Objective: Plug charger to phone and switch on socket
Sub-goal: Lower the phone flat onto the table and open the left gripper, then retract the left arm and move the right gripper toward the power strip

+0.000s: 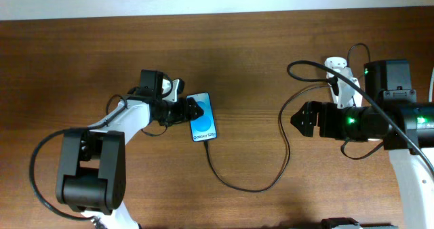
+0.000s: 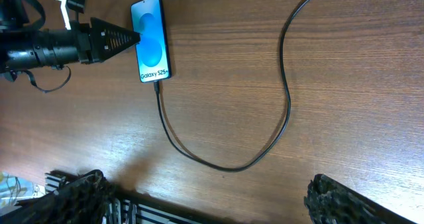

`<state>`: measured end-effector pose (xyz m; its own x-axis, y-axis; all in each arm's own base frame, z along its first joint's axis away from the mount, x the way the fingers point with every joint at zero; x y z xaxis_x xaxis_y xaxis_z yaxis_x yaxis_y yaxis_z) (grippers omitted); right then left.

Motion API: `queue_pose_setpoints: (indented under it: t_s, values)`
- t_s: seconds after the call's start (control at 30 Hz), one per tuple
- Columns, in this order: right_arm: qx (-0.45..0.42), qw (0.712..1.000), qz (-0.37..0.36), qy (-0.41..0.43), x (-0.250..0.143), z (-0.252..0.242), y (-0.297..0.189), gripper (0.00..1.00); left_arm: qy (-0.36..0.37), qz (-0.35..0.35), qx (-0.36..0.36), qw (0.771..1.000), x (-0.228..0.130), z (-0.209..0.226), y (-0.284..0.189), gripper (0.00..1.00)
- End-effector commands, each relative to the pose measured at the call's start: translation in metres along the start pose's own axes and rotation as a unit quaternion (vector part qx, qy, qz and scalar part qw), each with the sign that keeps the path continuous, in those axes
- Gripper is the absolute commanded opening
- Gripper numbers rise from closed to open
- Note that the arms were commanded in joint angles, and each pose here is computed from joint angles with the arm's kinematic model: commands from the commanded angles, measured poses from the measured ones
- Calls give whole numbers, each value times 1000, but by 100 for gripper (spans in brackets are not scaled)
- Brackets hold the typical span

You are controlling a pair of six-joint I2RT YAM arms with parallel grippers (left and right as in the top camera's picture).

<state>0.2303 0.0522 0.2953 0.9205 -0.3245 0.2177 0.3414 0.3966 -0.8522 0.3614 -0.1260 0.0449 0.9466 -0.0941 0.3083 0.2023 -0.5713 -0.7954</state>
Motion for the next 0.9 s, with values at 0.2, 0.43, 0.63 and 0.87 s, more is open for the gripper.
queue_pose_setpoints:
  t_s: [0.2,0.43,0.63,0.87]
  values:
    - [-1,1000,-2,0,0,-1,-1,98,-42,71,137,987,-31,49,0,100]
    - [-1,1000,-2,0,0,-1,-1,98,-22,15,226,974,-10,27,-83,99]
    - [-1,1000,-2,0,0,-1,-1,98,26,-119,226,966,5,-27,-168,99]
    - [-1,1000,-2,0,0,-1,-1,98,48,-208,262,941,-62,-76,-267,99]
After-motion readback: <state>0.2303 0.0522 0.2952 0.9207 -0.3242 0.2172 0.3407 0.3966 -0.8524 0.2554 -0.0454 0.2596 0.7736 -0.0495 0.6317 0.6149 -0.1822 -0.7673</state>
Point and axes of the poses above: each gripper's point midway between its finger pads, its own y axis out along the fingers, its own z axis along the line the jaws close on, x = y × z, the point moved 4 cm from there along -y, back along the fingers, and after that the axes turned 12 degrees about y, right-handed, at the moved point
